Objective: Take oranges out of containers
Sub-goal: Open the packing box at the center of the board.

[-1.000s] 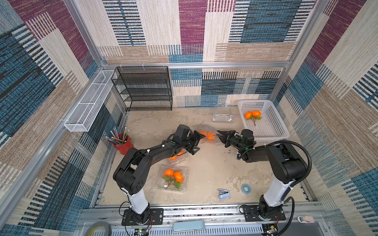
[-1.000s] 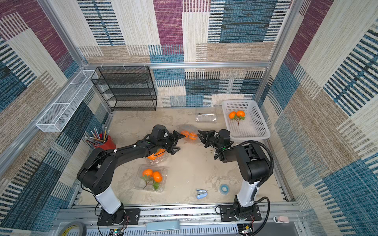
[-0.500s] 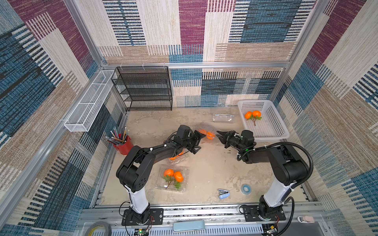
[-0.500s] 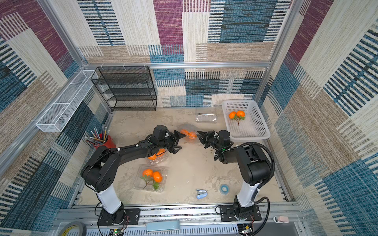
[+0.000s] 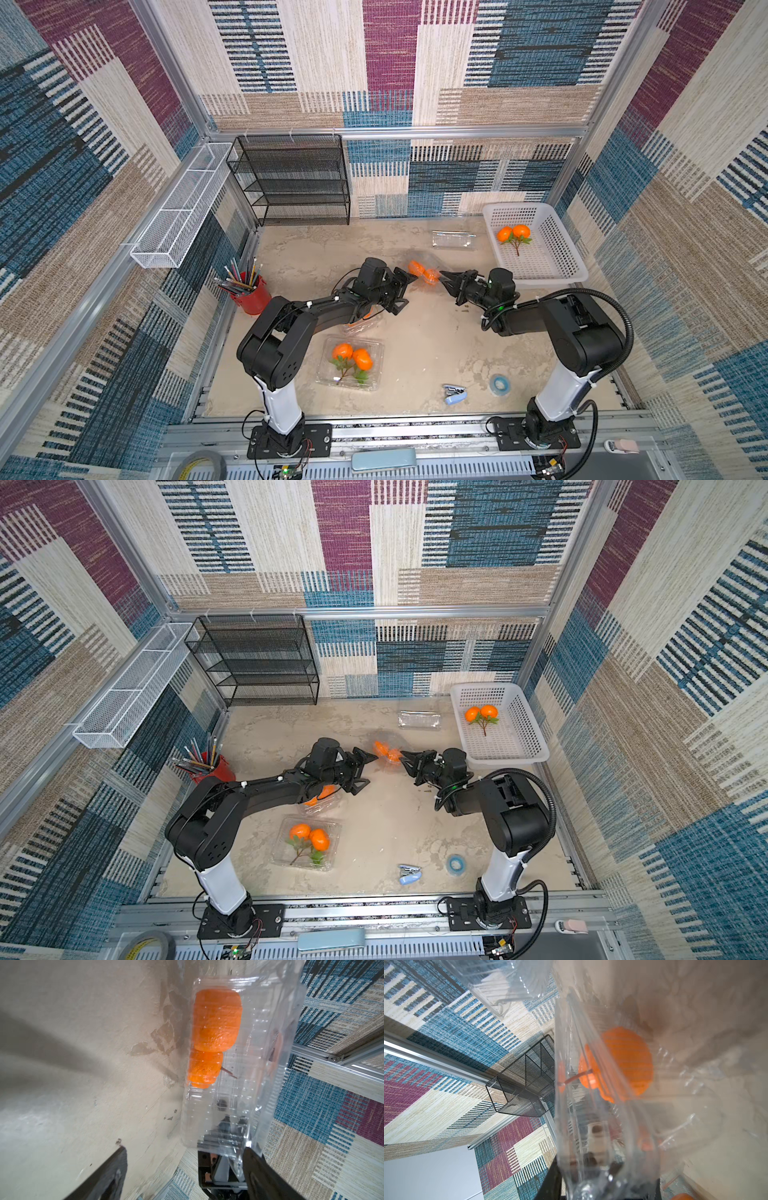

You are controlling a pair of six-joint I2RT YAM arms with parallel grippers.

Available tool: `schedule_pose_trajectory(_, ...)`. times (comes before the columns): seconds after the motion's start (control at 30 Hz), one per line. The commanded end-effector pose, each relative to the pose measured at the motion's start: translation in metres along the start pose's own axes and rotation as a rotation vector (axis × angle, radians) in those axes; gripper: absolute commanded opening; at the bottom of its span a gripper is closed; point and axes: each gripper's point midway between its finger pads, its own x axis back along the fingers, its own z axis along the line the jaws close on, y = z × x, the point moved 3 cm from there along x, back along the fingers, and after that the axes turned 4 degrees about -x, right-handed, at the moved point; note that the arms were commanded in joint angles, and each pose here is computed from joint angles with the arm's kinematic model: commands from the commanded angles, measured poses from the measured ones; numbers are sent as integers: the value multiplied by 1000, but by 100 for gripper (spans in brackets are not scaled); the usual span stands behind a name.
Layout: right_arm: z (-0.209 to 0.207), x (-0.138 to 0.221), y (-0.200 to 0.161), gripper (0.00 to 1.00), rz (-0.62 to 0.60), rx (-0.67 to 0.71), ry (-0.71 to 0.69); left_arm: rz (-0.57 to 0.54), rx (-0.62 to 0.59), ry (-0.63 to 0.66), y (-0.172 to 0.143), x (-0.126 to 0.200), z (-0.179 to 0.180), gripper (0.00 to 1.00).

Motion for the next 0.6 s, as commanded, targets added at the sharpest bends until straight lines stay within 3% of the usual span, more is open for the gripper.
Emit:
schedule_pose_trajectory(0.0,10,0,-4,23,19,18,44,-21,-1,-35,2,4,-8,87)
schedule_pose_trajectory(0.57,0,4,-14,21,36,32,-1,-7,-9,-53,2,-8,-13,87)
